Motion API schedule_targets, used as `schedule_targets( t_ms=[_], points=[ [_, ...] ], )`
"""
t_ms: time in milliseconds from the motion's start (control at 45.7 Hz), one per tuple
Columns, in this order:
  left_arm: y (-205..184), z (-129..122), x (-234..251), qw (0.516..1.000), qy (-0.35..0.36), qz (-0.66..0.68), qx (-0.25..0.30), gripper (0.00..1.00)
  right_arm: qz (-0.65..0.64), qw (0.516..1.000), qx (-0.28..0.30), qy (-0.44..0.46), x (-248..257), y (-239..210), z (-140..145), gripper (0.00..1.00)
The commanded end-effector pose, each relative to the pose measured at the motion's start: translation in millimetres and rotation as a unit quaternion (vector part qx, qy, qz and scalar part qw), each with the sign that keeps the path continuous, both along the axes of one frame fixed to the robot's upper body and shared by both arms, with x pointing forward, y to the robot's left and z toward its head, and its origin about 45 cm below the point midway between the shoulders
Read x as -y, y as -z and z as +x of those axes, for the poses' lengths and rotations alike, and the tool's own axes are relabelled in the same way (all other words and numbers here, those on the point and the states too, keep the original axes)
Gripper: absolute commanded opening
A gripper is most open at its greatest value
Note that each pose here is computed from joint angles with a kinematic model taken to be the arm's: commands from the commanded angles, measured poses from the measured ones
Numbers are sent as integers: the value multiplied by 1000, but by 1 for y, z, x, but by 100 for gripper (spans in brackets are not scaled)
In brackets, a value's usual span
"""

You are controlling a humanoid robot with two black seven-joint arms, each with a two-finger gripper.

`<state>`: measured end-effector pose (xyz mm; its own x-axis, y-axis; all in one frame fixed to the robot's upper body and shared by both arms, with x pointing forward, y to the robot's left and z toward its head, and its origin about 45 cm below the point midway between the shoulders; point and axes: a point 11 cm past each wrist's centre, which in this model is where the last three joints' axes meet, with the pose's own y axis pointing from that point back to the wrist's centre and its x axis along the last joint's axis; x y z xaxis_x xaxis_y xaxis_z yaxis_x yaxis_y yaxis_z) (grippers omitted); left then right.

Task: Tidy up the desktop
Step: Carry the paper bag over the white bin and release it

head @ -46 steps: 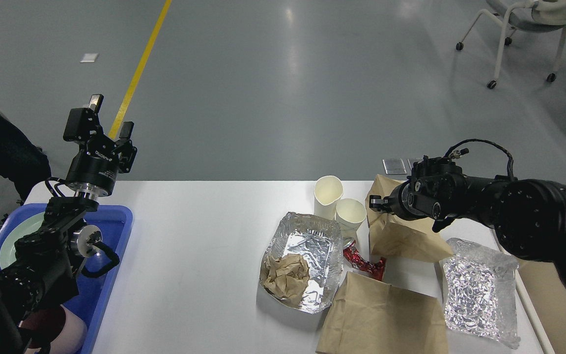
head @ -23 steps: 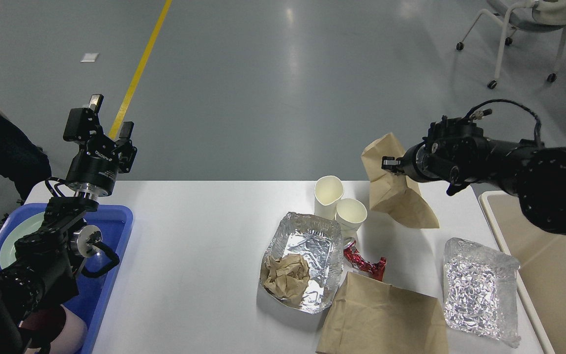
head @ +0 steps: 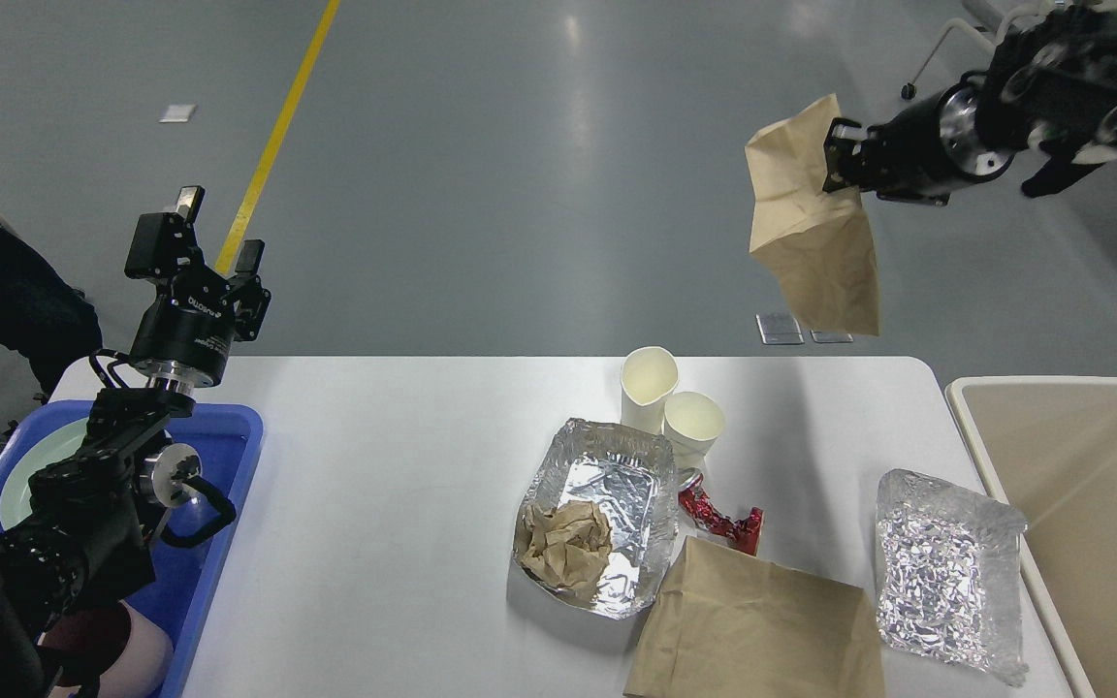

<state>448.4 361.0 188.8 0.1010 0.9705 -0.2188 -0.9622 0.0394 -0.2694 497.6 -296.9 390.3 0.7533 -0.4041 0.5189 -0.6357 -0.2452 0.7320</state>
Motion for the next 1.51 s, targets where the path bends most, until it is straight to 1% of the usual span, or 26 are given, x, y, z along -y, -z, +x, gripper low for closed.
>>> schedule_targets(
  t_ms=[0, 88, 197, 350, 503, 657, 744, 788, 876, 941, 1094, 1116, 1160, 1182, 1248, 1291, 1313, 1488],
  points=[
    [0, 0, 0, 1000, 0, 0, 0, 96, 37, 999, 18, -6, 5, -42, -3, 0],
    [0, 0, 0, 1000, 0, 0, 0, 96, 37, 999, 23, 0, 12, -46, -4, 0],
    [0, 0, 0, 1000, 0, 0, 0, 96, 27, 999, 22, 24, 32, -37, -4, 0],
    [0, 0, 0, 1000, 0, 0, 0, 96, 16, 995, 14, 97, 91, 4, -10, 0],
    [0, 0, 0, 1000, 0, 0, 0, 96, -6, 983, 15, 183, 164, 40, -31, 0],
    [0, 0, 0, 1000, 0, 0, 0, 96, -47, 966, 2, 255, 222, 90, -63, 0],
    [0, 0, 0, 1000, 0, 0, 0, 96, -80, 954, -6, 288, 246, 126, -86, 0],
    [0, 0, 0, 1000, 0, 0, 0, 96, -103, 946, -12, 306, 260, 149, -102, 0],
    [0, 0, 0, 1000, 0, 0, 0, 96, -133, 936, -28, 325, 276, 183, -129, 0],
    [0, 0, 0, 1000, 0, 0, 0, 96, -154, 928, -36, 336, 287, 201, -147, 0],
    [0, 0, 0, 1000, 0, 0, 0, 96, -186, 915, -41, 356, 304, 228, -178, 0],
    [0, 0, 0, 1000, 0, 0, 0, 96, -191, 913, -41, 358, 306, 231, -182, 2],
    [0, 0, 0, 1000, 0, 0, 0, 96, -205, 908, -36, 363, 311, 235, -189, 22],
    [0, 0, 0, 1000, -1, 0, 0, 96, -212, 906, -33, 365, 313, 237, -192, 33],
    [0, 0, 0, 1000, 0, 0, 0, 96, -231, 900, -14, 370, 317, 238, -194, 75],
    [0, 0, 0, 1000, 0, 0, 0, 96, -240, 896, 1, 373, 320, 235, -192, 97],
    [0, 0, 0, 1000, 0, 0, 0, 96, -244, 895, 3, 372, 320, 236, -193, 100],
    [0, 0, 0, 1000, 0, 0, 0, 96, -240, 900, -2, 363, 310, 245, -190, 100]
  ],
)
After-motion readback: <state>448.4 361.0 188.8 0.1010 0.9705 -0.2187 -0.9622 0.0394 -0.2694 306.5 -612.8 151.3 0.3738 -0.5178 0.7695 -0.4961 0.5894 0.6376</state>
